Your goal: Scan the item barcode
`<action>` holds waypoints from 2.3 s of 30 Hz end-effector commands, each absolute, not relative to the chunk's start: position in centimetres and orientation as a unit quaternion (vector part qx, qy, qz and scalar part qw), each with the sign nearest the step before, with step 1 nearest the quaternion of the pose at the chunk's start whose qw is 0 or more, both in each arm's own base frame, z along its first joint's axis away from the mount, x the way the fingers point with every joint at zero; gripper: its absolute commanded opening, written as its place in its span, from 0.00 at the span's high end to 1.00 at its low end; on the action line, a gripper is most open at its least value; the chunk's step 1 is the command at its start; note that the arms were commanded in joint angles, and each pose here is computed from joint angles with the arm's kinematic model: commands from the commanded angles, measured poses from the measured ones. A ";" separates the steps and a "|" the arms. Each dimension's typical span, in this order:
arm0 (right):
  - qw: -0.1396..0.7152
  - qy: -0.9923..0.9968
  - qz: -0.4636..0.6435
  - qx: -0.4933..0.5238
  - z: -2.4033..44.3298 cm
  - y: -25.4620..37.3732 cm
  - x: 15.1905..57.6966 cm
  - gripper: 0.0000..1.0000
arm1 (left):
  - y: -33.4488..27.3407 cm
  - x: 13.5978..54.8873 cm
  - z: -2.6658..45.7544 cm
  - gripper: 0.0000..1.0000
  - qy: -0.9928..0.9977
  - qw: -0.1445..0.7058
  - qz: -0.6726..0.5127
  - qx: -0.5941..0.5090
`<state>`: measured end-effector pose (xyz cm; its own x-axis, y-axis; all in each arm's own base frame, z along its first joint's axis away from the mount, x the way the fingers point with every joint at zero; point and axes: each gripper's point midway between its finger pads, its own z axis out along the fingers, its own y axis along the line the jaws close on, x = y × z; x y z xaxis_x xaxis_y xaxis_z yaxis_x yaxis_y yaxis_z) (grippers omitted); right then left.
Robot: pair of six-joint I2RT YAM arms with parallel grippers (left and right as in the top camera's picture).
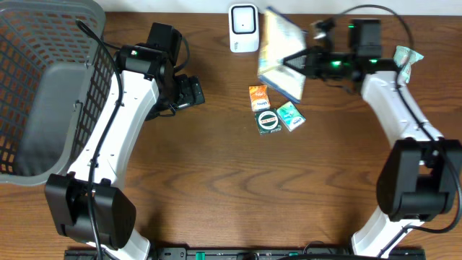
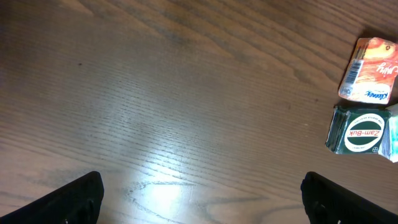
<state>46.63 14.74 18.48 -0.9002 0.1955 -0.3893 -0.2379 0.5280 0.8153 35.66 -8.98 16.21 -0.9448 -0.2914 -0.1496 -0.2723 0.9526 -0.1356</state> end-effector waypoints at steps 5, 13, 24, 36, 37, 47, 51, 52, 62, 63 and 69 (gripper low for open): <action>0.221 0.933 0.225 0.173 11.6 -0.4 46.7 0.99 | -8.8 35.5 15.9 0.00 0.984 0.079 -0.054 -0.151; 0.194 0.959 0.081 0.188 9.4 -5.9 44.3 0.99 | -8.8 35.5 15.9 0.00 0.984 0.079 -0.054 -0.151; 0.176 0.970 0.093 0.138 9.0 -1.3 44.1 0.92 | -8.8 35.5 15.9 0.00 0.984 0.079 -0.054 -0.151; 0.176 0.968 0.167 0.060 11.0 7.0 43.6 0.78 | -8.8 35.5 15.9 0.00 0.984 0.079 -0.054 -0.151; 0.185 0.966 0.170 0.061 11.8 7.2 43.7 0.78 | -8.8 35.5 15.9 0.00 0.984 0.079 -0.054 -0.151; 0.279 0.942 0.182 0.025 20.8 7.4 41.8 0.59 | -8.8 35.5 15.9 0.00 0.984 0.079 -0.054 -0.151; 0.285 0.942 0.177 0.011 21.6 7.3 41.2 0.51 | -8.8 35.5 15.9 0.00 0.984 0.079 -0.054 -0.151; 0.280 0.944 0.176 0.011 21.4 7.3 40.9 0.51 | -8.8 35.5 15.9 0.00 0.984 0.079 -0.054 -0.151; 0.244 0.954 0.171 0.018 20.3 7.2 39.6 0.51 | -8.8 35.5 15.9 0.00 0.984 0.079 -0.054 -0.151; 0.242 0.955 0.172 0.018 20.2 7.2 39.5 0.51 | -8.8 35.5 15.9 0.00 0.984 0.079 -0.054 -0.151; 0.241 0.955 0.172 0.019 20.2 7.2 39.5 0.30 | -8.8 35.5 15.9 0.00 0.984 0.079 -0.054 -0.151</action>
